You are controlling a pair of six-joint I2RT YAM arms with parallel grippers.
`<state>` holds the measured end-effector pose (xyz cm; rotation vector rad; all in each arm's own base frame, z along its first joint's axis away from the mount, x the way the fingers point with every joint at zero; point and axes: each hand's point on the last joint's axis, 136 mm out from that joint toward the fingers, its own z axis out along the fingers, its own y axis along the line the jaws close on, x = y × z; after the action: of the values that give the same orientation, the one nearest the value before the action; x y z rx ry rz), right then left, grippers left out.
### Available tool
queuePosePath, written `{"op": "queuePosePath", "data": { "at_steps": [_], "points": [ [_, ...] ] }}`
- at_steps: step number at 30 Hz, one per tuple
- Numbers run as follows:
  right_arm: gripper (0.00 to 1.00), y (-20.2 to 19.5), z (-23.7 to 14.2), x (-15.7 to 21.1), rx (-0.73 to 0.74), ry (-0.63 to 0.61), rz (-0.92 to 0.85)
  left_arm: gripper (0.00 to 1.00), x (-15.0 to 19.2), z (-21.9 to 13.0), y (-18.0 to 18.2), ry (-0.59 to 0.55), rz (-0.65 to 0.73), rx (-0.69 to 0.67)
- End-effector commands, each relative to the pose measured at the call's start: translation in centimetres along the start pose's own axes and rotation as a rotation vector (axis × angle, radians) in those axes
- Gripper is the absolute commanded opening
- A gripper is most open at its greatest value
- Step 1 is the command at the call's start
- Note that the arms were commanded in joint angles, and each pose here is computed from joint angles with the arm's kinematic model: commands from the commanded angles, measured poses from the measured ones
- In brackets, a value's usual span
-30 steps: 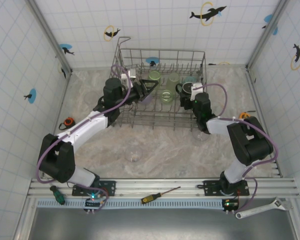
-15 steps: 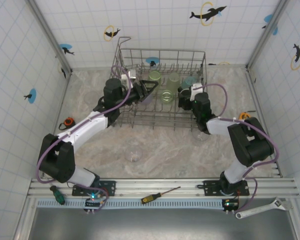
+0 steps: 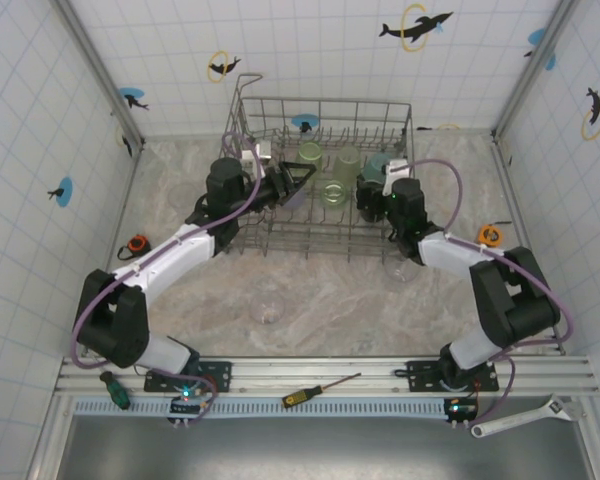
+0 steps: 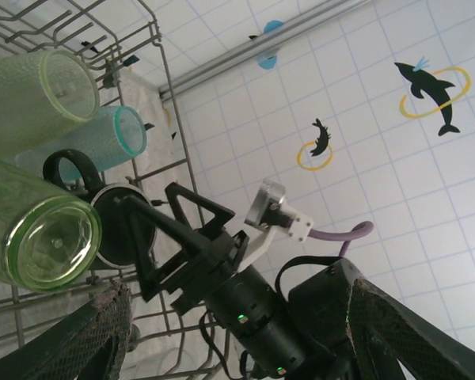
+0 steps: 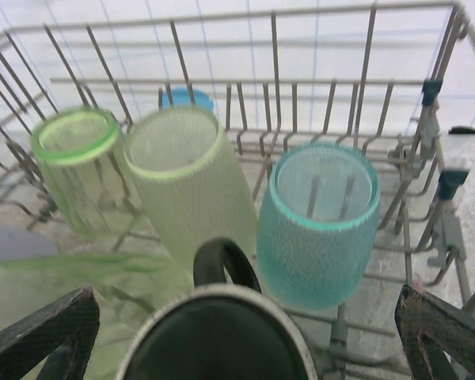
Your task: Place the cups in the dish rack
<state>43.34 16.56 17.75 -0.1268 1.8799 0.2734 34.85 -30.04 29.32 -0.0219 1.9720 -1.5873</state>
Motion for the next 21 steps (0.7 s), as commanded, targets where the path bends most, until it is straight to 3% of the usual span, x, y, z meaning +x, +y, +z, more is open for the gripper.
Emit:
{"op": "queuePosePath", "data": {
  "at_steps": [1,10,21],
  "points": [
    [1.00,-0.7,-1.8,-5.5,0.040,-0.107,0.060,0.75,-0.9,-0.9,-1.7,-0.033,0.048,0.018],
    [1.00,-0.8,-3.6,-8.8,0.036,-0.091,0.132,0.88,-1.2,-2.1,-2.6,-0.054,0.065,-0.006],
    [1.00,-1.5,-7.3,-7.8,0.046,-0.019,0.200,0.97,-0.8,-4.9,-2.0,-0.088,0.121,-0.144]
  ]
}}
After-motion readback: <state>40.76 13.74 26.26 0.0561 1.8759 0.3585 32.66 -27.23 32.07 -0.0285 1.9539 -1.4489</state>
